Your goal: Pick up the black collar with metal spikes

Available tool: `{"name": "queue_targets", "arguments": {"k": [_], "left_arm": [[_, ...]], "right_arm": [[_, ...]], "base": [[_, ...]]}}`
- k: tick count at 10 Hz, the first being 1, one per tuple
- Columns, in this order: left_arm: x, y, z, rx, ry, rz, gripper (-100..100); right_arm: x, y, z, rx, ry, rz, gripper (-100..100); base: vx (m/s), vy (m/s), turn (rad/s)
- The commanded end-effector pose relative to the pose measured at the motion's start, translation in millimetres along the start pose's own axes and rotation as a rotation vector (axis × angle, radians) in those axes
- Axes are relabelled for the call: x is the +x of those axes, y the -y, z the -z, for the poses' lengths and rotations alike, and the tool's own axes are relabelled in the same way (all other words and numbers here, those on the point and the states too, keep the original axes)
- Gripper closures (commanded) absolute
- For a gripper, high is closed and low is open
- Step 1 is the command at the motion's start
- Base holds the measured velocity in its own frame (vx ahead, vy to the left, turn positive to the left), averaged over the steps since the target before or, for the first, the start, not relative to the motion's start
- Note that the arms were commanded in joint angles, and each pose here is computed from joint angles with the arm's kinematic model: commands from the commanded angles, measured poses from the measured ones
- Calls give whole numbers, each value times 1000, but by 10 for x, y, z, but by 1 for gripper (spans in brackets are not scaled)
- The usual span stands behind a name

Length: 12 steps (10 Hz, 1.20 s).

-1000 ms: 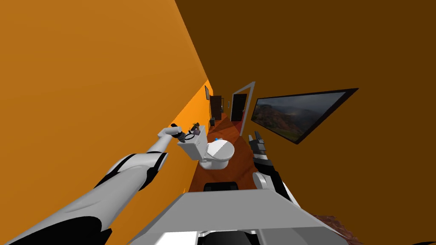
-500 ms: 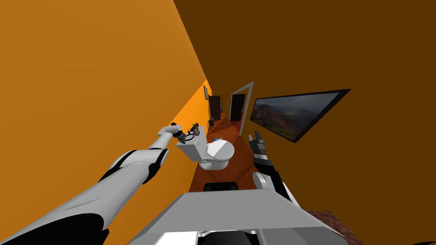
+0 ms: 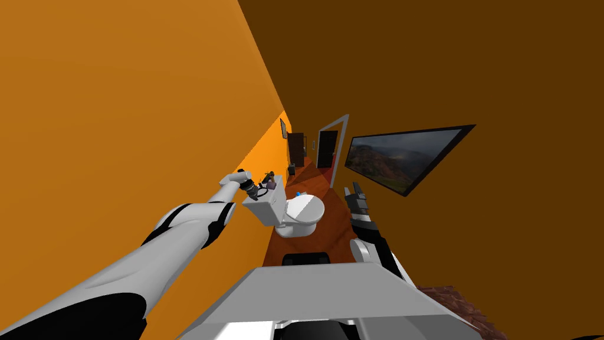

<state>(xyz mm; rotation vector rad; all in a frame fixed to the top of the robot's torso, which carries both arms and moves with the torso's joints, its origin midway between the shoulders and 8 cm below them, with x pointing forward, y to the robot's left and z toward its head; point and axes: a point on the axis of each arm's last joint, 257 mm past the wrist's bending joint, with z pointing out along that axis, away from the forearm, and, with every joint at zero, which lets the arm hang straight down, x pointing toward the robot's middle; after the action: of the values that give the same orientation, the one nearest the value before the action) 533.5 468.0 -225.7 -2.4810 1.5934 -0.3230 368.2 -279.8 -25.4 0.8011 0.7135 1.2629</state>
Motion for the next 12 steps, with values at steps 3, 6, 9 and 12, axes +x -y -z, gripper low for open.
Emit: {"name": "queue_targets", "arguments": {"k": [3, 6, 9, 12], "left_arm": [[111, -137, 44, -74, -28, 7, -100], [19, -131, 23, -64, -26, -5, -100], [-161, -169, -25, -68, -34, -39, -100], [-339, -212, -68, -71, -42, -73, -100]], "right_arm": [[0, 0, 0, 0, 0, 0, 0], [0, 0, 0, 0, 0, 0, 0], [0, 1, 1, 0, 0, 0, 0], [0, 0, 0, 0, 0, 0, 0]], "base": [[23, 29, -48], [16, -6, 22], [102, -101, 128], [87, -116, 108]]}}
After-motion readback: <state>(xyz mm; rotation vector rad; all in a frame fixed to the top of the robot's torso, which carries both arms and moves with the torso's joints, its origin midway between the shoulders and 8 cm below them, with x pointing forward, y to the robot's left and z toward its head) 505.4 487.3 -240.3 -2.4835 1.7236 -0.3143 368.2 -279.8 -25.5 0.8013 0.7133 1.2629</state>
